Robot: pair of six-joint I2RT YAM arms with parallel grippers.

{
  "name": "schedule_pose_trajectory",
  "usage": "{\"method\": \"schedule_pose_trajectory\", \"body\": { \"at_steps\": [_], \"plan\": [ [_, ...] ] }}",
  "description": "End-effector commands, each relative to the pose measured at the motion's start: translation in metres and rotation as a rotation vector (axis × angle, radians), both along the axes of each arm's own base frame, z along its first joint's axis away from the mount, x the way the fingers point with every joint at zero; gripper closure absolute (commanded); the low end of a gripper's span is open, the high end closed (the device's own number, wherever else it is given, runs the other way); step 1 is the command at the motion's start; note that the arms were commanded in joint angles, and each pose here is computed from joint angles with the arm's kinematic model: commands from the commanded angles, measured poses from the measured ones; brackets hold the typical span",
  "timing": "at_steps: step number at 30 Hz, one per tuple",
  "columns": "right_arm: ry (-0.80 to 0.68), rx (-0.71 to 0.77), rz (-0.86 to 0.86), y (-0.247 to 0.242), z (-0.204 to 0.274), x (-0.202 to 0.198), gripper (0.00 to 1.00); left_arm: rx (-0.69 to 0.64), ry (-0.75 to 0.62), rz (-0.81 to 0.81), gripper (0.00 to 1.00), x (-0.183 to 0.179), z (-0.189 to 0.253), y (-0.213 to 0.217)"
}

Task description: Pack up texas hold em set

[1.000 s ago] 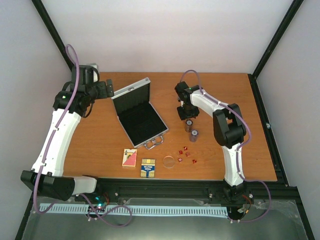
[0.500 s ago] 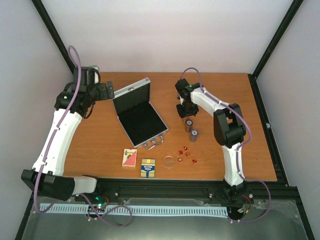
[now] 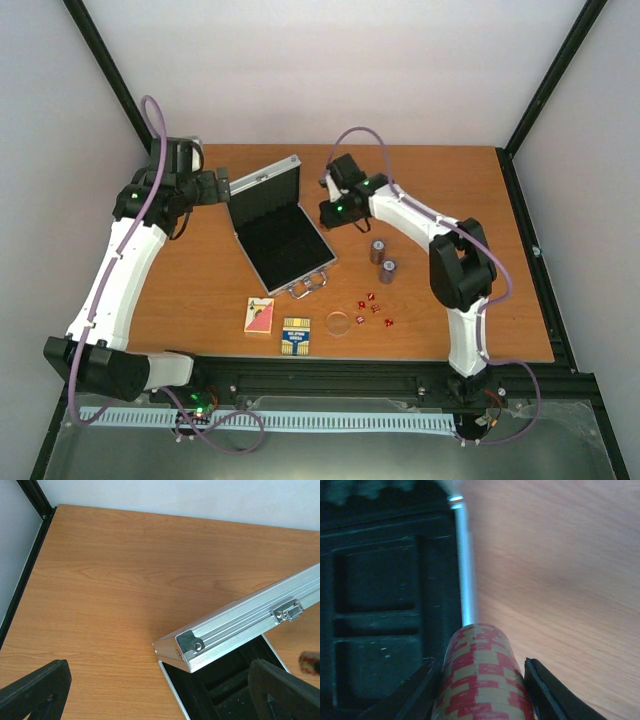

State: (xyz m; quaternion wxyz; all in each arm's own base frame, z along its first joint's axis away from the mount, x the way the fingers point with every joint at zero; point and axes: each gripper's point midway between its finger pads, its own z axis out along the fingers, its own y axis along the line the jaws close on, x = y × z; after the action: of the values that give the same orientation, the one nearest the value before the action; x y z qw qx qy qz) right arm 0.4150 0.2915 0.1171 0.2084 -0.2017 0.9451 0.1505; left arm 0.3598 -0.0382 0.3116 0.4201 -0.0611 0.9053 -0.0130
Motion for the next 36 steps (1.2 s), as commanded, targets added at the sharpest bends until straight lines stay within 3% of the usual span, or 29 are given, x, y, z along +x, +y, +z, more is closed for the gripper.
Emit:
{"method": "schedule_pose_trajectory", "body": {
  "at_steps": [1,11,36],
  "plan": [
    [-0.232,0.150,0.074,0.056,0.055,-0.004,0.97,-0.020,-0.001,-0.002,0.00,-0.006,0.000,-0.001],
    [-0.376,0.169,0.025,0.075,0.044,0.014,0.97,-0.030,0.005,-0.011,0.00,-0.007,-0.003,-0.003],
    [-0.371,0.177,0.038,0.112,-0.002,0.054,0.97,-0.022,0.007,-0.002,0.00,-0.006,-0.003,-0.001]
  ]
}}
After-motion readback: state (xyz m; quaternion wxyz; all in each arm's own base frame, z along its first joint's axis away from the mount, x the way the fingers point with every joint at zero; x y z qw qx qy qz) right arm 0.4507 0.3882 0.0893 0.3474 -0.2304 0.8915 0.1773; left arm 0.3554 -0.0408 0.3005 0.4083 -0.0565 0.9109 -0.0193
